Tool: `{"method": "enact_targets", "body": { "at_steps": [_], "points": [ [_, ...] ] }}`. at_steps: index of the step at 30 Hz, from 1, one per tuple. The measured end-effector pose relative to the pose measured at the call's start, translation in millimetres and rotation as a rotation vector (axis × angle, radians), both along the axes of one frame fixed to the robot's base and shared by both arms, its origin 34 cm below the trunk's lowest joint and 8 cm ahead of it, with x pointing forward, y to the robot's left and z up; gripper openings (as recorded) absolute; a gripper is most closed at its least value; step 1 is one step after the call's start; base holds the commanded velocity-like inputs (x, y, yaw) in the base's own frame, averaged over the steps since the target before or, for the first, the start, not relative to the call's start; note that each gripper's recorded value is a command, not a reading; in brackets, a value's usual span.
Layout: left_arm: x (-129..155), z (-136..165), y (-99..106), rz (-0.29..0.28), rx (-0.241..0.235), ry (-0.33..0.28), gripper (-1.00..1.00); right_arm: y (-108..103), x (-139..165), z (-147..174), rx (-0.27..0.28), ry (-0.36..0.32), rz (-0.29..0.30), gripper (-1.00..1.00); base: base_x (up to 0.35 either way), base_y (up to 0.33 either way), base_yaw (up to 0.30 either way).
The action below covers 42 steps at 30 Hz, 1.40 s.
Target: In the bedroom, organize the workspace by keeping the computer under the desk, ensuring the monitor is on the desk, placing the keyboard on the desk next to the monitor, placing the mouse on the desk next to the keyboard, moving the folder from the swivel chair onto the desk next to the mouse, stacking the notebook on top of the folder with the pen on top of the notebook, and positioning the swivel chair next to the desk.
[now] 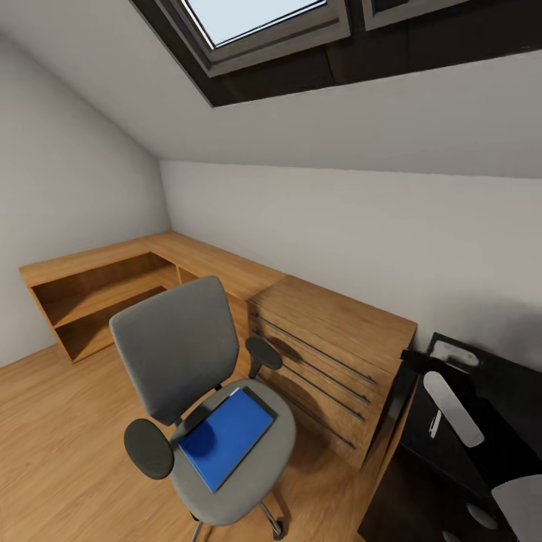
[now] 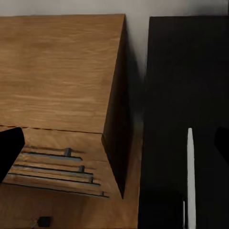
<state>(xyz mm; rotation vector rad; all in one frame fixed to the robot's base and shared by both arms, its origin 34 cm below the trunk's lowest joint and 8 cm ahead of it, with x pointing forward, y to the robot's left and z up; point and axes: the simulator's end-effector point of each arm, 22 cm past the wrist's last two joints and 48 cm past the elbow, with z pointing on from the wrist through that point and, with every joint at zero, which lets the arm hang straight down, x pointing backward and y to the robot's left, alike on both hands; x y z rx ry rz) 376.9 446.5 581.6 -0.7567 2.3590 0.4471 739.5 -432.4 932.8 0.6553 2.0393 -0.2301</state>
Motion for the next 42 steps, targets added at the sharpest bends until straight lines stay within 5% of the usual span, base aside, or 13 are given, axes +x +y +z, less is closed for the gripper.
{"method": "enact_targets", "body": {
  "at_steps": [12, 23, 42],
  "points": [
    [0, 0, 1, 0.000, 0.001, 0.000, 1.00, 127, -8, -1, 0.040, -0.019, 0.224, 1.00, 0.000, 0.000, 0.138],
    [-1, 1, 3, 0.003, 0.004, 0.000, 1.00, 157, -10, -5, 0.060, -0.013, 0.265, 1.00, 0.000, 0.000, 0.263],
    [0, 1, 5, 0.003, 0.006, 0.000, 1.00, 176, -12, -11, 0.060, -0.001, 0.300, 1.00, 0.000, 0.000, 0.267]
  ]
}}
